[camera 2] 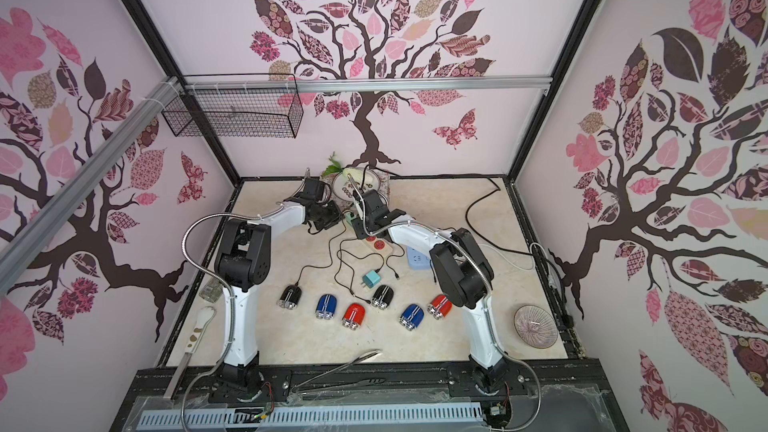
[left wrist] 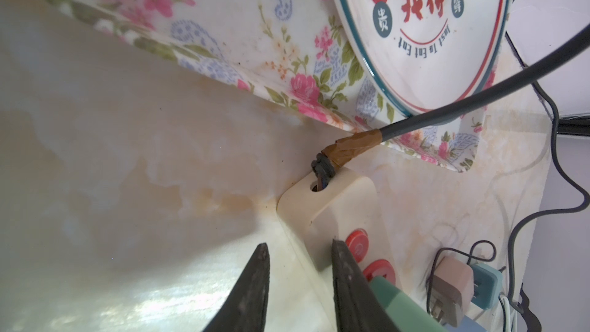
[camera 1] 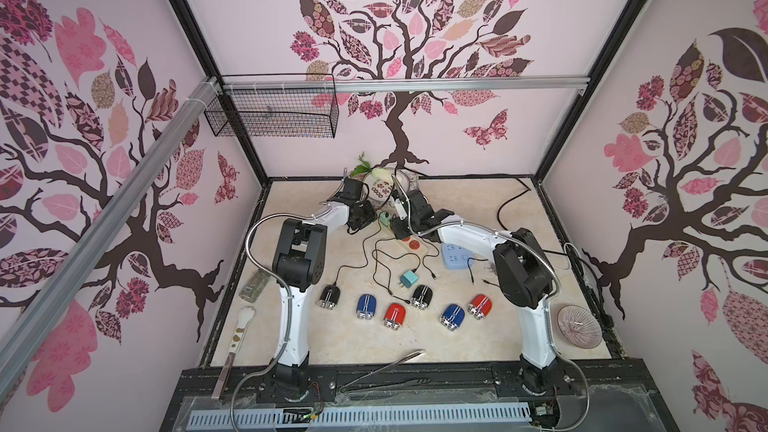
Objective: Unplug the electric shaver
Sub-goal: Remove the plug from the socket.
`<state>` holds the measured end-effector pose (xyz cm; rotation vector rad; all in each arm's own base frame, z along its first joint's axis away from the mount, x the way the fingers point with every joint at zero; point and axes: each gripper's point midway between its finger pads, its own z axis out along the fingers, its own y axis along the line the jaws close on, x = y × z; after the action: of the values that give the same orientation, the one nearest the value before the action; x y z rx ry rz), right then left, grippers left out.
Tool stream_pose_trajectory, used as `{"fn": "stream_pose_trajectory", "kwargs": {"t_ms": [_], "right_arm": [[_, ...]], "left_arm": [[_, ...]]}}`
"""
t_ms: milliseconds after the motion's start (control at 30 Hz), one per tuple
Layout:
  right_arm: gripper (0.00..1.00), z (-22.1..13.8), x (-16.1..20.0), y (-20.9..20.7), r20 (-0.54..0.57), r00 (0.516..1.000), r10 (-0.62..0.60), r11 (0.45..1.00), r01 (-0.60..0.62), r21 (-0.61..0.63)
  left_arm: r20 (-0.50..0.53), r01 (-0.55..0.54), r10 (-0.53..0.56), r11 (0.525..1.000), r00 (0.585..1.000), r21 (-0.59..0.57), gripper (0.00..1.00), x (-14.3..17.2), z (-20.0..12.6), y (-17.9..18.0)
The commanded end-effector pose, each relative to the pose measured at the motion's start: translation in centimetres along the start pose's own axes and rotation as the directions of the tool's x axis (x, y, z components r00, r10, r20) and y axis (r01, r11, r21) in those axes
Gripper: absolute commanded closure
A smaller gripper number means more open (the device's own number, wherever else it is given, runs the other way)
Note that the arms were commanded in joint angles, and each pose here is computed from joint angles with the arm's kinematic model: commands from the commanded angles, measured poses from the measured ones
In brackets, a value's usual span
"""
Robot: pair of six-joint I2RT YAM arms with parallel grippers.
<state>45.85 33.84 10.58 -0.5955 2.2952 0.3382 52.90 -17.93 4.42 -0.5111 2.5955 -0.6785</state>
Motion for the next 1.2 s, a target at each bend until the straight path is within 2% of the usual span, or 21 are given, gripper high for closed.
{"fn": "stream_pose_trajectory", "kwargs": {"t_ms": [0,100,600,1167], "right_arm": [[0.44,1.3,-0.1,0.4,0.000,0.999,-0.034,0.999,0.034,-0.019],[0.47,1.5,-0.2,0.4,0.001,0.999,-0.054,0.998,0.054,-0.014],[0.50,2.4,-0.6,-0.1,0.000,0.990,-0.141,0.990,0.141,0.009],[0.57,3.1,-0.1,-0.3,-0.028,0.977,-0.214,0.977,0.214,0.019]], "left_arm": [[0.003,-0.007,0.007,1.000,1.000,-0.029,0.66,-0.4,0.4,0.3],[0.009,-0.011,0.011,0.999,1.000,-0.031,0.66,-0.6,0.3,0.1],[0.010,-0.025,0.025,0.999,1.000,-0.037,0.66,-1.1,0.0,-0.3],[0.001,-0.029,0.029,0.999,1.000,-0.042,0.66,-0.9,0.2,-0.2]]}}
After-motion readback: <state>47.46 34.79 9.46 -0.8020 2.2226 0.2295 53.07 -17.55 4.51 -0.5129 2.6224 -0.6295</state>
